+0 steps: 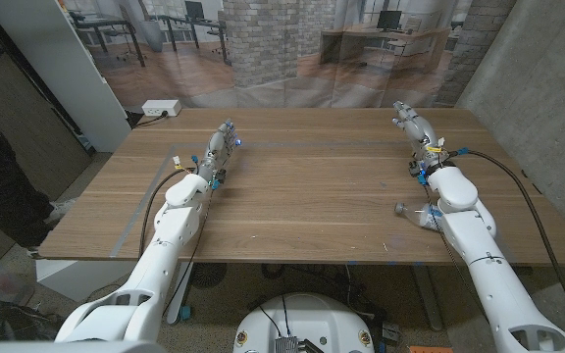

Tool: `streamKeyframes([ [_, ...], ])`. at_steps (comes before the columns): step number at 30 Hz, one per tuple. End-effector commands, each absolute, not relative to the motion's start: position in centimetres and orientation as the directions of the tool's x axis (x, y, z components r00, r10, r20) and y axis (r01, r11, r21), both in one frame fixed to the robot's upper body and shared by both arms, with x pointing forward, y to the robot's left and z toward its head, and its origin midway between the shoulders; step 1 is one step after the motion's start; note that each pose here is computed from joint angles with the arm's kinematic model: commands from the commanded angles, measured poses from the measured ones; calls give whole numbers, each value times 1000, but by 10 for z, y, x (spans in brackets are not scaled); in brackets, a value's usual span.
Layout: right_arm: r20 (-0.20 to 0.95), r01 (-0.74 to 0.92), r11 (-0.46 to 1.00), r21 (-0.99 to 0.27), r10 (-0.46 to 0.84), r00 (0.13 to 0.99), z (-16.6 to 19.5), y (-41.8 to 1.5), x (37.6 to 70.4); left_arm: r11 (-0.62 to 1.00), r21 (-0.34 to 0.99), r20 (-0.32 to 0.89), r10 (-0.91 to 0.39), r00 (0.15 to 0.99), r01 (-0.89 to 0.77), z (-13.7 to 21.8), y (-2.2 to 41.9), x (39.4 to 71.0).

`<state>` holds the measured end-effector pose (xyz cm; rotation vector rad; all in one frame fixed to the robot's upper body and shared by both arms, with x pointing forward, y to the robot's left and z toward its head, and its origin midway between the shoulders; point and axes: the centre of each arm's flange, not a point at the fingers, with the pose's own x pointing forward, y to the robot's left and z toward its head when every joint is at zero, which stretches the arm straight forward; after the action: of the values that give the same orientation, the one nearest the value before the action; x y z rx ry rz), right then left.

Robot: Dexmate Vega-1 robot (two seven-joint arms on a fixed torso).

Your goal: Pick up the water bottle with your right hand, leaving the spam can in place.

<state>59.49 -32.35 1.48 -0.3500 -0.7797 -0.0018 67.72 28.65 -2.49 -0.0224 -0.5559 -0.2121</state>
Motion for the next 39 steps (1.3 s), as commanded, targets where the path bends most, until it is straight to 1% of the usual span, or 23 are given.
streamKeyframes([
  [1, 695, 187, 919, -348, 119, 709, 19, -330, 587, 977, 39, 523, -197, 829, 208, -23, 285, 682],
  [25, 705, 302, 852, -427, 104, 701, 22, -344, 558, 977, 43, 521, -202, 829, 210, -23, 282, 682],
  [39, 706, 379, 775, -505, 119, 698, 26, -346, 537, 978, 44, 526, -195, 828, 202, -23, 285, 677],
])
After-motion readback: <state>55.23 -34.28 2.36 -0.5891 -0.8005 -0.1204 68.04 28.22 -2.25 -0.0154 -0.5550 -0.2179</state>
